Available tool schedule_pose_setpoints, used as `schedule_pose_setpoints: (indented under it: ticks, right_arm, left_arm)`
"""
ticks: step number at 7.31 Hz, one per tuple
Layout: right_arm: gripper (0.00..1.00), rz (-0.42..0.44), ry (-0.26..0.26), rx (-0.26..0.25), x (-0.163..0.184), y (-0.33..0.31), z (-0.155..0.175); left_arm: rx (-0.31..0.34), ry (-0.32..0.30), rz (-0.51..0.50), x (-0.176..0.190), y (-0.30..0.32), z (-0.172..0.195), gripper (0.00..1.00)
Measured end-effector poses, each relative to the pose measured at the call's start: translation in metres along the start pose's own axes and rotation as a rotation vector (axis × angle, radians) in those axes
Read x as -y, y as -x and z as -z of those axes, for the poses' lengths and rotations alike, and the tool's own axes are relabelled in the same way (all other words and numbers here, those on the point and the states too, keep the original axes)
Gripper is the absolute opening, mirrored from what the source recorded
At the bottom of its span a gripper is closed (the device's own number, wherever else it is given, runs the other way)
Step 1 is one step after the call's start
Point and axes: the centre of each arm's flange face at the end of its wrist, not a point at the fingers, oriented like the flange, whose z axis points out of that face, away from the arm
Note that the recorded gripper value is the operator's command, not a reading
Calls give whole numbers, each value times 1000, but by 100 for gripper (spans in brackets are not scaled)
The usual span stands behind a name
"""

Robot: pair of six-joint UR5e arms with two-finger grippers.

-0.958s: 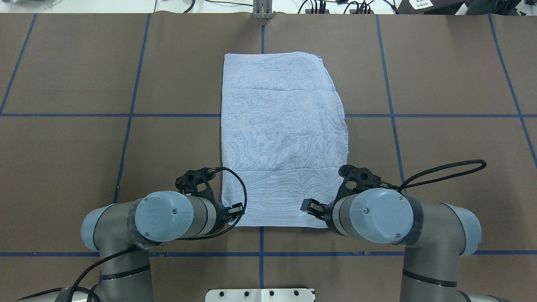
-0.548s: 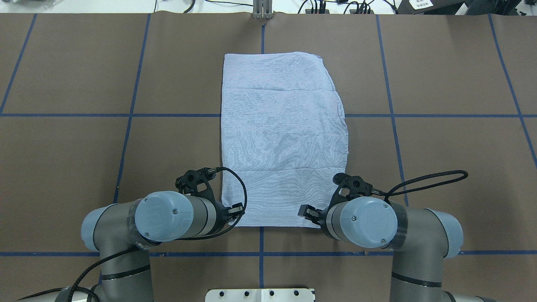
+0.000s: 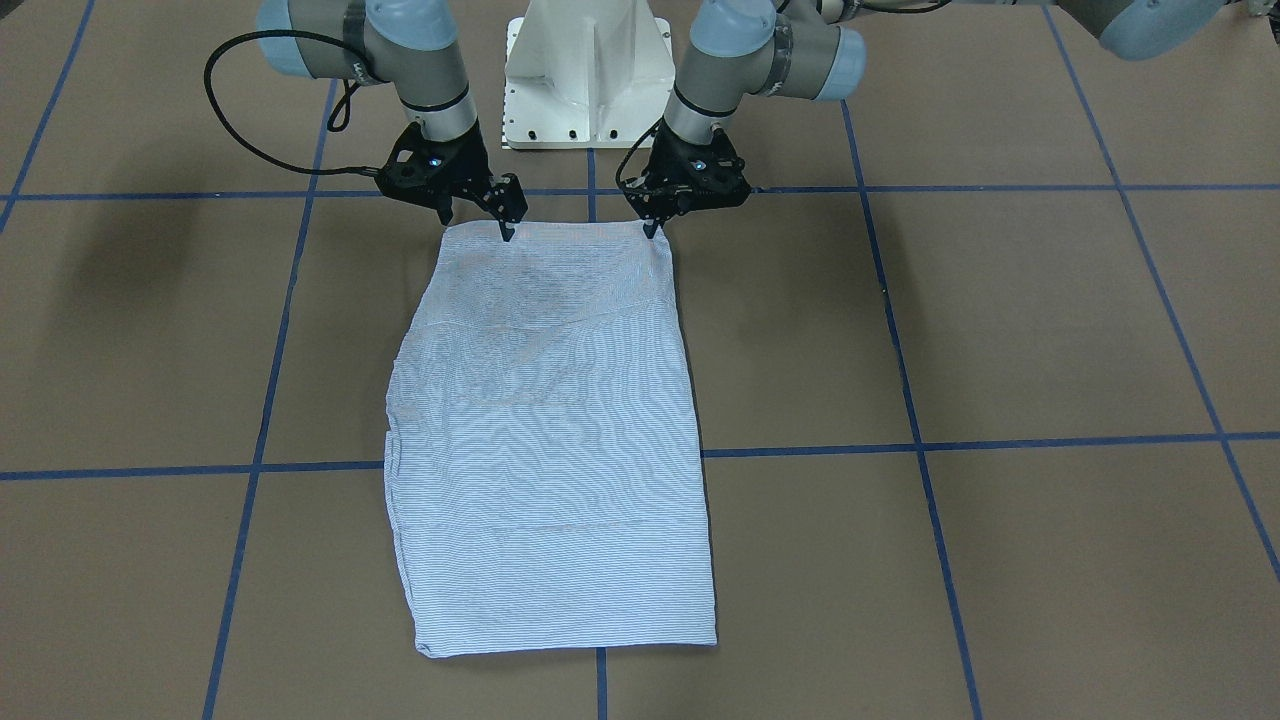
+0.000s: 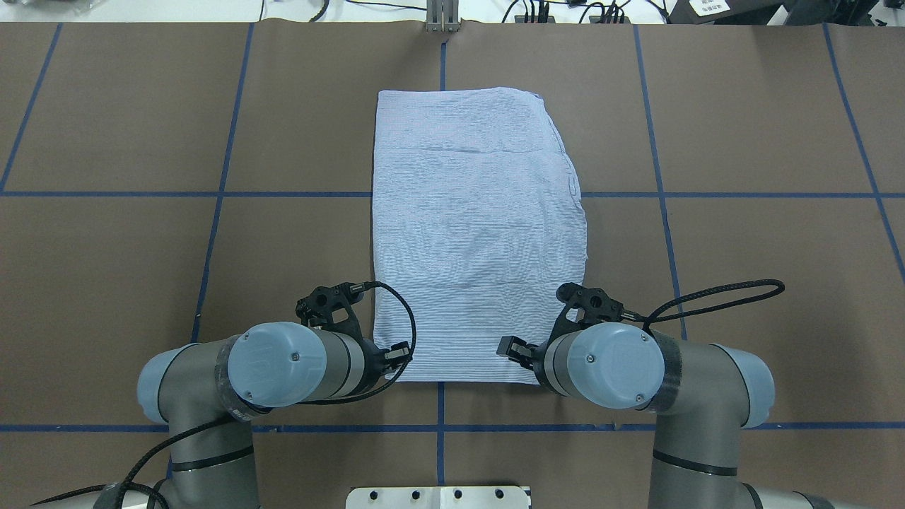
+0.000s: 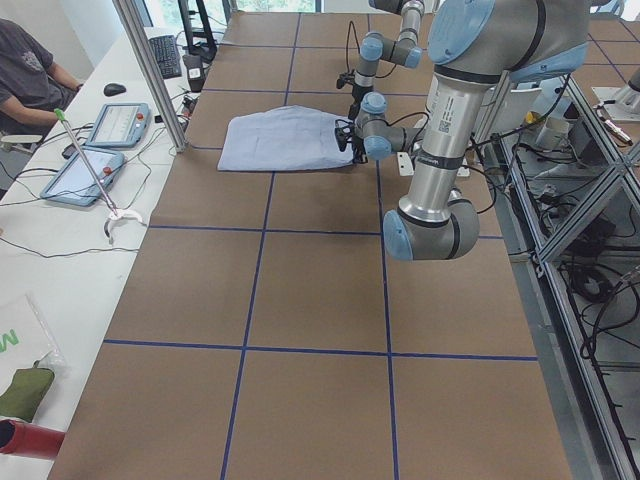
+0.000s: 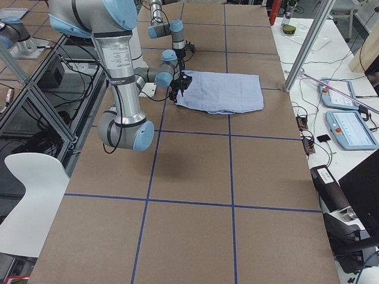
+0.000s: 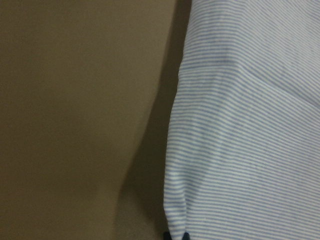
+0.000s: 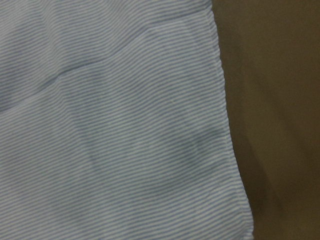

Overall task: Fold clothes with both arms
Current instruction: 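Lower both grippers onto the near corners and close on the fabric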

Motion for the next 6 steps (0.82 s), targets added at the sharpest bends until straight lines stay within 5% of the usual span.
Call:
schedule_pose_setpoints:
  ticks: [6]
  right_arm:
    - [100,-9,-21,-96,7,-1,-13]
  left_arm:
    - [-2,1,0,0,-1,0,0]
